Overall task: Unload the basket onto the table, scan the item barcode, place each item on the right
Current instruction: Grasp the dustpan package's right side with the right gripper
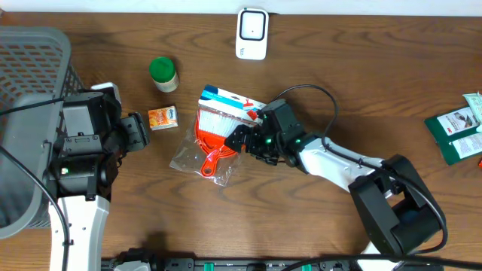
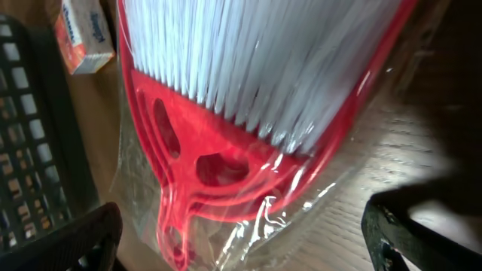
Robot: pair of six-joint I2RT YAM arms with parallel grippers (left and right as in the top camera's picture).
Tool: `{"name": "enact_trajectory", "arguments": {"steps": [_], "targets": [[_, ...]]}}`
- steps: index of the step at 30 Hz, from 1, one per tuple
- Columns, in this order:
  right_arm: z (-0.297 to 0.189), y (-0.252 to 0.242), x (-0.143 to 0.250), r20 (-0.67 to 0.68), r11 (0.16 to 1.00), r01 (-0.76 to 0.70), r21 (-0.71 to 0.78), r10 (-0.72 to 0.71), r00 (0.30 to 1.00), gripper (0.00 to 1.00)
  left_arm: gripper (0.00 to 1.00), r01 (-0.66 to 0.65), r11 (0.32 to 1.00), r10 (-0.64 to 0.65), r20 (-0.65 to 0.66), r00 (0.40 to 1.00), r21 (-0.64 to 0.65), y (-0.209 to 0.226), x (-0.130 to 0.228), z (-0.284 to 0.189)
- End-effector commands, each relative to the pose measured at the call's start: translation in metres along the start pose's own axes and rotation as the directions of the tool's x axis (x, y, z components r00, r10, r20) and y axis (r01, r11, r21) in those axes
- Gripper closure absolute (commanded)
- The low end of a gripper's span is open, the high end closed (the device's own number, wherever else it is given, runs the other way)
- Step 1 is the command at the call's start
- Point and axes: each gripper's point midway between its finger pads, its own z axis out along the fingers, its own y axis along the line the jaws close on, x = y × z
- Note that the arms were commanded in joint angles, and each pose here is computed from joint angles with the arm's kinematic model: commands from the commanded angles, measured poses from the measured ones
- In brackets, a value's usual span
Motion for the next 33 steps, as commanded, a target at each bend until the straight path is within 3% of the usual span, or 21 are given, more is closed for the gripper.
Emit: {"name": "enact_trajectory", "arguments": {"steps": [1,11,19,33], "targets": [[0.006,-0.019,0.005,0.039,0.994,-0.065,0.083,0.062,0.997,0.01,0.32,0.010,1.000,-0.010,-0.009,1.000,-0.014,0.003,0.001,0.002],[0.016,-0.038,0.005,0.048,0.984,-0.117,0.137,0.111,0.993,0.01,0.32,0.020,1.000,-0.018,-0.150,0.989,0.017,-0.001,0.022,0.040],[0.024,-0.039,0.000,0.059,0.988,-0.104,0.118,0.097,0.993,0.01,0.31,0.074,0.976,-0.015,-0.271,0.963,0.207,-0.035,0.042,0.085],[0.023,-0.039,-0.006,0.090,0.987,-0.101,0.122,0.090,0.992,0.02,0.32,-0.007,0.946,0.129,-0.355,0.926,0.325,-0.095,0.077,0.126]]}}
